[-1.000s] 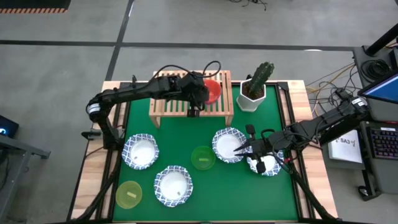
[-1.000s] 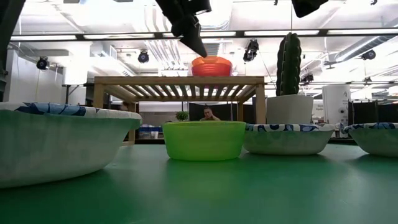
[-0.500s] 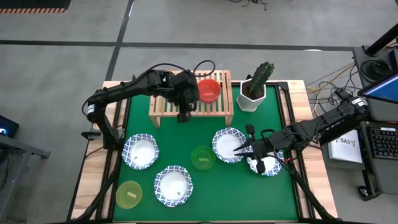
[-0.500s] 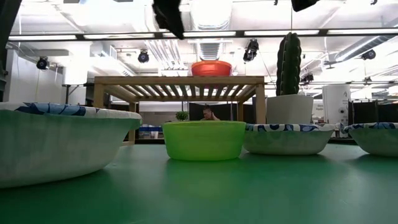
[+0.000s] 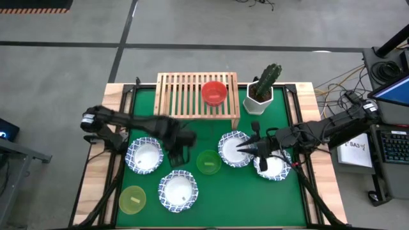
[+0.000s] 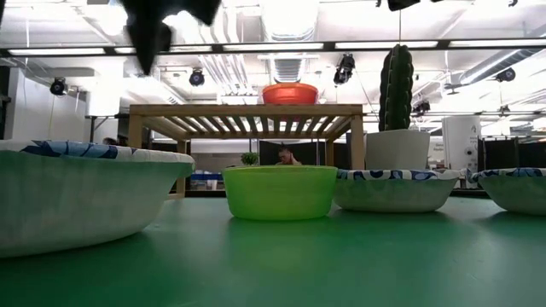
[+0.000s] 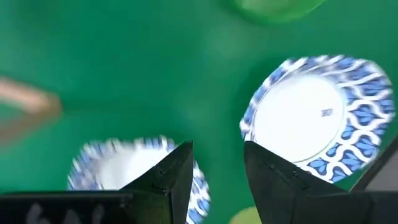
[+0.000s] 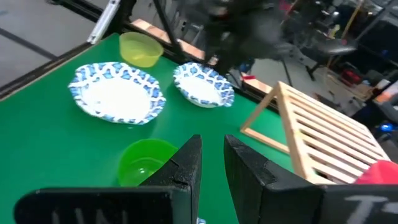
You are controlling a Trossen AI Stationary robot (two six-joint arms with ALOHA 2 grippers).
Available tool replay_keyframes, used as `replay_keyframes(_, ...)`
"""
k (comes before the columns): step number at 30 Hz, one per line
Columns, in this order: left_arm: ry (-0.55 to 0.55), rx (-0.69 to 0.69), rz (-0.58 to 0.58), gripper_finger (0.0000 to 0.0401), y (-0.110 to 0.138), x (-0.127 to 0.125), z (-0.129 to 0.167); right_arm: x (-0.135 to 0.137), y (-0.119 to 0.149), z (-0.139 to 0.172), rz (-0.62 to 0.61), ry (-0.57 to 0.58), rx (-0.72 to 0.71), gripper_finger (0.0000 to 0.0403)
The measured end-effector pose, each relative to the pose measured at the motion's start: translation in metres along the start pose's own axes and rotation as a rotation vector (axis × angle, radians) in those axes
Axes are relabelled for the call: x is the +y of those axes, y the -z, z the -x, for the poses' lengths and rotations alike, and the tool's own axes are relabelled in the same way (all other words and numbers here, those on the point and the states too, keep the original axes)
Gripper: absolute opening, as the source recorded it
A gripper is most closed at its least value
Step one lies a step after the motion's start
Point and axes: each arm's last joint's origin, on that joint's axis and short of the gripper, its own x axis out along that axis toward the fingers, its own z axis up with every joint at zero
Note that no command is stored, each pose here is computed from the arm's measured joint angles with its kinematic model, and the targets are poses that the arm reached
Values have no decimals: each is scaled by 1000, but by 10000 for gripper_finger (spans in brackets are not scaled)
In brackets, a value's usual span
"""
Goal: Place and stack bowls onto a shelf
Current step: Put the top left white and blue bowl on the shelf
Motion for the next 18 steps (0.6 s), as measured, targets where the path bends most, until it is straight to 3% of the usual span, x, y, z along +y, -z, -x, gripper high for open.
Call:
replay_keyframes(5, -65, 67, 188, 132, 33, -11, -22, -10, 1, -1, 9, 4, -13, 59)
replay_keyframes(12, -148, 70, 450, 182, 64, -15, -57, -19, 1, -3, 20, -2, -49, 59)
replay_keyframes(18, -121, 50, 480, 201, 77, -22, -85, -21, 1, -3, 20, 6, -51, 59)
